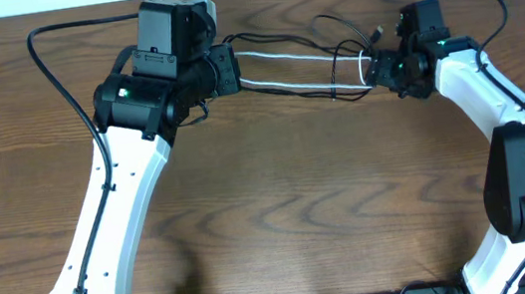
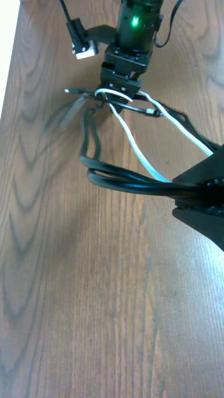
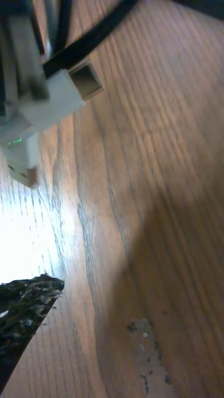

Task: Untangle cables

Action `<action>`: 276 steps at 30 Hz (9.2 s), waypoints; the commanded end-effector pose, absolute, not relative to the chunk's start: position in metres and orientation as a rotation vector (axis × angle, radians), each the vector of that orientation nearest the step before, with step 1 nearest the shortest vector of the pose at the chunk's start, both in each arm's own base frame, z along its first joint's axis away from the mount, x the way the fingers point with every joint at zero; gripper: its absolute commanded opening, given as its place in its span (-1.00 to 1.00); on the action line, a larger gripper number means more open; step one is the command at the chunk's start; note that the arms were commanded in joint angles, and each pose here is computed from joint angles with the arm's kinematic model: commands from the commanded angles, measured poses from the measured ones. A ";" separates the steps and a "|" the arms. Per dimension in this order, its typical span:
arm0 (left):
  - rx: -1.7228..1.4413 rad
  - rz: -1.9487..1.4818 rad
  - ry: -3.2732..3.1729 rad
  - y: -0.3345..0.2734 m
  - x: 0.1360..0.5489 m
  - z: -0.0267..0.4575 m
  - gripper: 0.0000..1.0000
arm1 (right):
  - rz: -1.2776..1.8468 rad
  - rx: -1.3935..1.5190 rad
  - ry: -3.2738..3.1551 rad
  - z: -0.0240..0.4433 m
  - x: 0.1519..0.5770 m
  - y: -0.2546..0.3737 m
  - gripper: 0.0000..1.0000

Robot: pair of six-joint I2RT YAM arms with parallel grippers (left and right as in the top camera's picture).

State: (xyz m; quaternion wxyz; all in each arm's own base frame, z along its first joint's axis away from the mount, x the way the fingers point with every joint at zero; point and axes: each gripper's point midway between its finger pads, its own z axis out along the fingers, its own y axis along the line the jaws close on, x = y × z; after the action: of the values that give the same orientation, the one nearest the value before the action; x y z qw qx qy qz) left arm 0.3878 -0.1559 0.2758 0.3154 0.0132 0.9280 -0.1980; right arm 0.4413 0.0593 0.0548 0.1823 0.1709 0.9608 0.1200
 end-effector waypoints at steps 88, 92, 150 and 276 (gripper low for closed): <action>-0.312 -0.250 2.756 -0.115 0.390 0.169 0.75 | 0.632 -0.343 2.409 0.151 0.436 0.238 -0.98; -0.312 -0.251 2.756 -0.115 0.390 0.169 0.75 | 0.631 -0.362 2.255 0.218 0.440 0.232 -0.98; -0.198 -0.302 2.789 -0.147 0.393 0.148 0.75 | 0.606 -0.705 2.324 0.056 0.505 0.211 0.36; -0.170 -0.289 2.803 -0.146 0.390 0.147 0.74 | 0.444 0.122 2.751 0.103 0.433 0.135 0.00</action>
State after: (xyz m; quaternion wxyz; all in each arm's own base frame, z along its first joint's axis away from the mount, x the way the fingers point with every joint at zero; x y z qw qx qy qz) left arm 0.3913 -0.1483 0.1549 0.1672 -0.0647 0.9779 -0.1079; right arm 0.4384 0.1243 0.1271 0.2179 0.0349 0.9666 0.1301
